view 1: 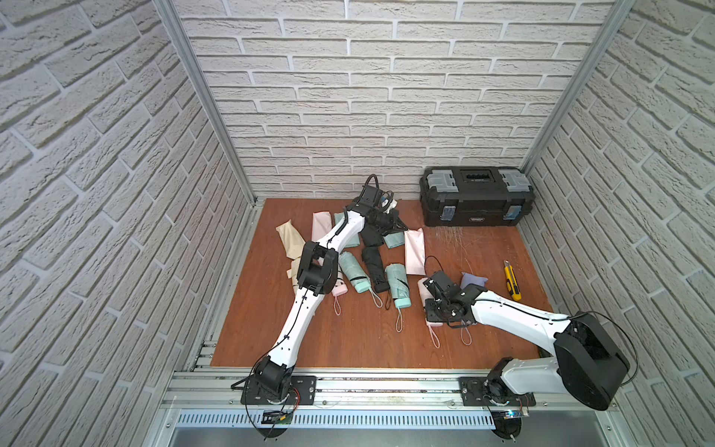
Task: Take umbrellas out of sleeves
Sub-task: Take out the umbrella from the umbrella sleeve.
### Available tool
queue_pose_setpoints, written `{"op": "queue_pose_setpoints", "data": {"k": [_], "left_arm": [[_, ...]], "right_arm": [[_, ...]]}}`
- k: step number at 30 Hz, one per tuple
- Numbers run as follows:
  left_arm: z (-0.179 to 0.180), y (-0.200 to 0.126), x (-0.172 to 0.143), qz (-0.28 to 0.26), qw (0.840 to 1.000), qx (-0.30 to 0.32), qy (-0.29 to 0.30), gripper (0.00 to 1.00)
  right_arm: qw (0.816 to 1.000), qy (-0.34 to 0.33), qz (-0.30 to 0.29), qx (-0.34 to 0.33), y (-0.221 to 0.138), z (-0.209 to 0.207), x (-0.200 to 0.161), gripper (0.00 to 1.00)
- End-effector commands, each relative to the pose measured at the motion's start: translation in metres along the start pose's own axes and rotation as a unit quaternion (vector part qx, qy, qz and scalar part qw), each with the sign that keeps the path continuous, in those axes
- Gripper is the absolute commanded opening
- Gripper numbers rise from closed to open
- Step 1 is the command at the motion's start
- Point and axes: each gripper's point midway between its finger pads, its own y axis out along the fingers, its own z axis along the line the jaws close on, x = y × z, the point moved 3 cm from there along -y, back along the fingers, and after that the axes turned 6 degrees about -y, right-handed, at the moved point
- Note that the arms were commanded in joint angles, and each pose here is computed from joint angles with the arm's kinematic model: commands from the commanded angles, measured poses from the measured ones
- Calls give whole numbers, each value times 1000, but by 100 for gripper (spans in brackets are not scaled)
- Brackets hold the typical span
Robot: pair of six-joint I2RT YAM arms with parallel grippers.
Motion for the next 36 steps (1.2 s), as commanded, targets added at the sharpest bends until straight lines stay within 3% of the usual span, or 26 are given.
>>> {"op": "queue_pose_setpoints", "data": {"k": [1, 13, 19, 25, 30, 36], "left_arm": [[-4, 4, 8, -9, 1000, -13, 9, 0], [-19, 1, 59, -103, 992, -71, 2, 0], [-5, -10, 85, -158, 986, -59, -3, 0], [5, -11, 95, -168, 983, -73, -8, 0], [2, -13, 95, -165, 983, -78, -6, 25], [-3, -11, 92, -154, 983, -95, -3, 63]], "right_arm": [[1000, -8, 13, -22, -2, -5, -4, 34], [1000, -4, -9, -23, -10, 1, 19, 34], [1000, -5, -14, -25, -14, 1, 21, 34], [999, -6, -19, -30, -15, 3, 32, 34], [999, -7, -24, -30, -18, 10, 47, 34], [999, -5, -28, -28, -19, 17, 61, 34]]}}
